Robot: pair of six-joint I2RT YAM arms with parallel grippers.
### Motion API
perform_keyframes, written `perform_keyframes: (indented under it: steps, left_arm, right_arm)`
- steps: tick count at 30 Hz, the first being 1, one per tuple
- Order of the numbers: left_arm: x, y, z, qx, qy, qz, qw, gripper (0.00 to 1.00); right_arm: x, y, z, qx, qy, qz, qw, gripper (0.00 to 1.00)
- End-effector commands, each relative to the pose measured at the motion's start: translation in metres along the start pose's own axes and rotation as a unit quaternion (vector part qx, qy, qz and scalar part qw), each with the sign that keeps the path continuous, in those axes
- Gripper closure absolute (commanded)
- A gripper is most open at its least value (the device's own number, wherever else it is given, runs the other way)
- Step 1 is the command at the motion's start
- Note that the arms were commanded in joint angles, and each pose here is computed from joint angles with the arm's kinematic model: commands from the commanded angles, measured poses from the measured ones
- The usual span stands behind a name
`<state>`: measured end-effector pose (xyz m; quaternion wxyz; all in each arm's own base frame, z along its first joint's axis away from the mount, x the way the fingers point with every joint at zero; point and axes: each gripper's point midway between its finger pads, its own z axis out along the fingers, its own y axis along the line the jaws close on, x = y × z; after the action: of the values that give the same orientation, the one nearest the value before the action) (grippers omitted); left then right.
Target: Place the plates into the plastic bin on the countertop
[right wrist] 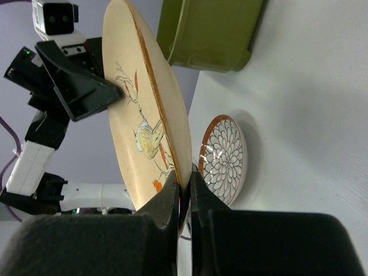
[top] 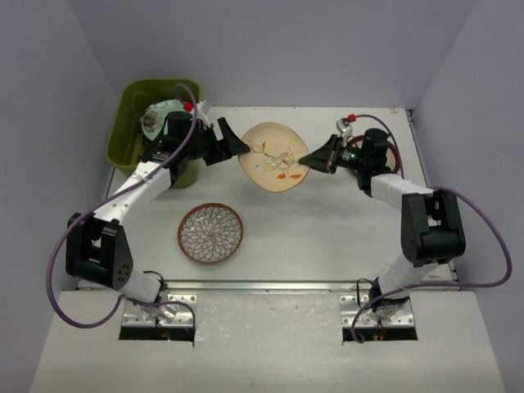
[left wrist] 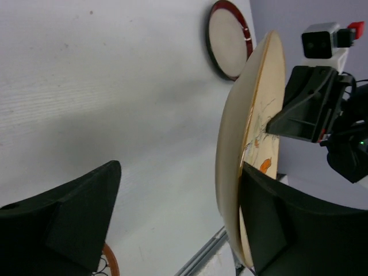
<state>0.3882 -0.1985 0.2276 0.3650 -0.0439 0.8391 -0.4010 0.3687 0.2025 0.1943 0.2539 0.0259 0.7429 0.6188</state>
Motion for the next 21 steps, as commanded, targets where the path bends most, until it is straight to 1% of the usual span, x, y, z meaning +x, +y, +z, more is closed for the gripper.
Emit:
perform_keyframes:
  steps: [1,2,3,4,6,7,8,9,10,11,12,13,14,16,18,19,21]
  left_arm:
    - [-0.025,-0.056,-0.004,0.11,-0.034,0.015,0.993,0.5]
    - [-0.025,-0.058,-0.004,0.111,-0.035,0.014,0.993,0.8]
    - [-0.025,-0.059,-0.005,0.111,-0.036,0.014,0.993,0.97]
    - [-0.023,-0.06,-0.005,0.114,-0.035,0.013,0.993,1.0]
    - [-0.02,-0.064,-0.008,0.127,-0.032,0.01,0.991,1.0]
    - [-0.019,-0.068,-0.01,0.139,-0.031,0.009,0.99,1.0]
    - [-0.018,-0.072,-0.012,0.155,-0.03,0.01,0.987,1.0]
    - [-0.02,-0.076,-0.015,0.168,-0.031,0.01,0.985,1.0]
    - [-0.024,-0.079,-0.019,0.179,-0.036,0.009,0.983,1.0]
    - [-0.03,-0.082,-0.024,0.189,-0.044,0.006,0.981,1.0]
    - [-0.041,-0.082,-0.032,0.194,-0.059,0.002,0.979,1.0]
    - [-0.053,-0.081,-0.041,0.197,-0.077,-0.004,0.977,1.0]
    - [-0.069,-0.076,-0.051,0.193,-0.099,-0.012,0.976,1.0]
    - [-0.099,-0.062,-0.072,0.173,-0.143,-0.035,0.974,1.0]
    - [-0.139,-0.031,-0.099,0.118,-0.216,-0.056,0.968,1.0]
    - [-0.156,-0.021,-0.113,0.098,-0.245,-0.056,0.963,1.0]
    - [-0.194,0.033,-0.148,-0.009,-0.328,-0.097,0.94,1.0]
  right_arm:
    - [0.004,0.055,-0.004,-0.067,0.024,-0.089,0.993,1.0]
    - [0.004,0.055,-0.004,-0.067,0.023,-0.088,0.994,1.0]
    - [0.003,0.055,-0.004,-0.066,0.02,-0.088,0.994,1.0]
    - [0.002,0.054,-0.004,-0.063,0.016,-0.087,0.994,1.0]
    - [0.0,0.053,-0.003,-0.06,0.009,-0.084,0.995,1.0]
    - [-0.002,0.053,-0.002,-0.06,0.005,-0.079,0.995,0.98]
    - [-0.004,0.052,-0.002,-0.061,0.001,-0.068,0.996,0.94]
    - [-0.007,0.051,-0.004,-0.063,-0.006,-0.068,0.996,0.78]
    - [-0.01,0.051,-0.005,-0.065,-0.012,-0.065,0.996,0.58]
    - [-0.012,0.051,-0.007,-0.067,-0.017,-0.054,0.996,0.35]
    - [-0.014,0.049,-0.01,-0.065,-0.022,-0.048,0.996,0.19]
    - [-0.016,0.046,-0.013,-0.062,-0.028,-0.043,0.997,0.07]
    - [-0.017,0.042,-0.018,-0.056,-0.034,-0.036,0.997,0.01]
    - [-0.021,0.031,-0.03,-0.043,-0.054,-0.021,0.997,0.01]
    - [-0.025,0.017,-0.046,-0.023,-0.082,-0.003,0.996,0.01]
    - [-0.021,0.013,-0.048,-0.018,-0.085,0.002,0.996,0.01]
    - [-0.017,-0.001,-0.06,0.002,-0.099,0.018,0.995,0.01]
